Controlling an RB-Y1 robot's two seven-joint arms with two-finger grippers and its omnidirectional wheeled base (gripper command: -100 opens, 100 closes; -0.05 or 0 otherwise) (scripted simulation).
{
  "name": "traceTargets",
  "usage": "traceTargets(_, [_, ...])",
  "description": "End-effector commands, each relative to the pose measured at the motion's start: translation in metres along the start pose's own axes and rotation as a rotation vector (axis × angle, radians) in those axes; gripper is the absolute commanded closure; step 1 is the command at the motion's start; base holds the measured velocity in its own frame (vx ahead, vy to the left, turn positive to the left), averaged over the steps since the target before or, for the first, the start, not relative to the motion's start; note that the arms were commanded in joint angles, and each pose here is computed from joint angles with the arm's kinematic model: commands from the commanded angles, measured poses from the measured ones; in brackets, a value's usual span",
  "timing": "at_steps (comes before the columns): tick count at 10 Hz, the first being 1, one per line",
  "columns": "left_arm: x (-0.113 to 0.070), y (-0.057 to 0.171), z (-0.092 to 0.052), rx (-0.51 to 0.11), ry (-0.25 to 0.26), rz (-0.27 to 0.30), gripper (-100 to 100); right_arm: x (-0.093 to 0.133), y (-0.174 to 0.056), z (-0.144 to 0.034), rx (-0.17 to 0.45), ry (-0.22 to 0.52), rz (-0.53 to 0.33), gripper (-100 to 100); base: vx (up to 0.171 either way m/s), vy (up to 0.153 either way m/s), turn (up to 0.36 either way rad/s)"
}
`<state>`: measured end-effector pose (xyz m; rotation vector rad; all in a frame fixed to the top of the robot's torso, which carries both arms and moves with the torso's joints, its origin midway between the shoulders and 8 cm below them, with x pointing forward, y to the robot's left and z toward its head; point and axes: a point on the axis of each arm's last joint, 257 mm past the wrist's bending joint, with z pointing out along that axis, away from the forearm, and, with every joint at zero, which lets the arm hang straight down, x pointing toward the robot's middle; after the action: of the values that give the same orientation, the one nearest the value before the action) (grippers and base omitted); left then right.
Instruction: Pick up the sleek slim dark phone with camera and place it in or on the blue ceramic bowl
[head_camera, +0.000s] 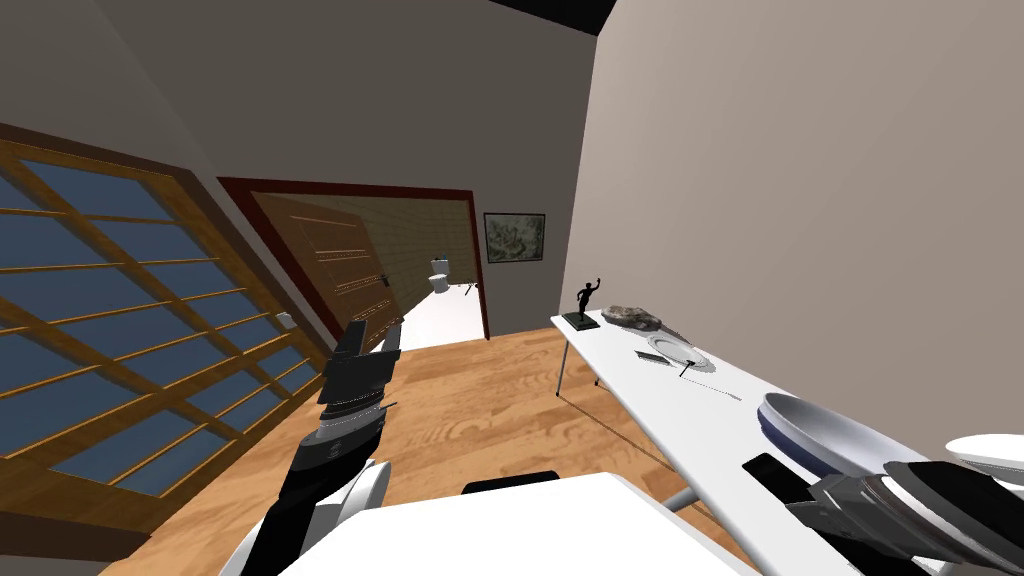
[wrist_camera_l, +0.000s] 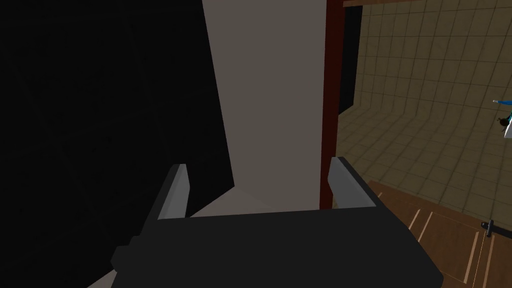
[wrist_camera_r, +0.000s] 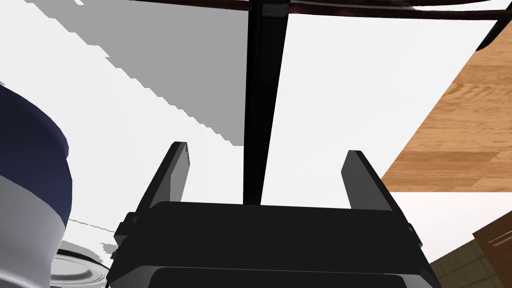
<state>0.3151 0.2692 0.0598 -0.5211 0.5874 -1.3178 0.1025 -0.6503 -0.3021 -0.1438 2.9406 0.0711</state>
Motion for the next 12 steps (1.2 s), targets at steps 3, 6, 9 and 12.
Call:
traceTargets(3, [0.000, 0.000, 0.000, 0.000, 0.000, 0.000, 0, 0.000, -0.001, 0.000, 0.004, 0.000, -0.001, 100, -0.002, 0.000, -0.004])
traceTargets(6, [0.000, 0.000, 0.000, 0.000, 0.000, 0.000, 0, 0.000, -0.001, 0.000, 0.004, 0.000, -0.001, 0, 0.000, 0.000, 0.000])
traceTargets(9, [0.000, 0.000, 0.000, 0.000, 0.000, 0.000, 0, -0.019, 0.005, -0.005, -0.018, 0.002, -0.095, 100, 0.127, 0.001, -0.338])
traceTargets(12, [0.000, 0.000, 0.000, 0.000, 0.000, 0.000, 0, -0.034, 0.010, -0.009, -0.034, 0.005, -0.176, 100, 0.140, 0.010, -0.283])
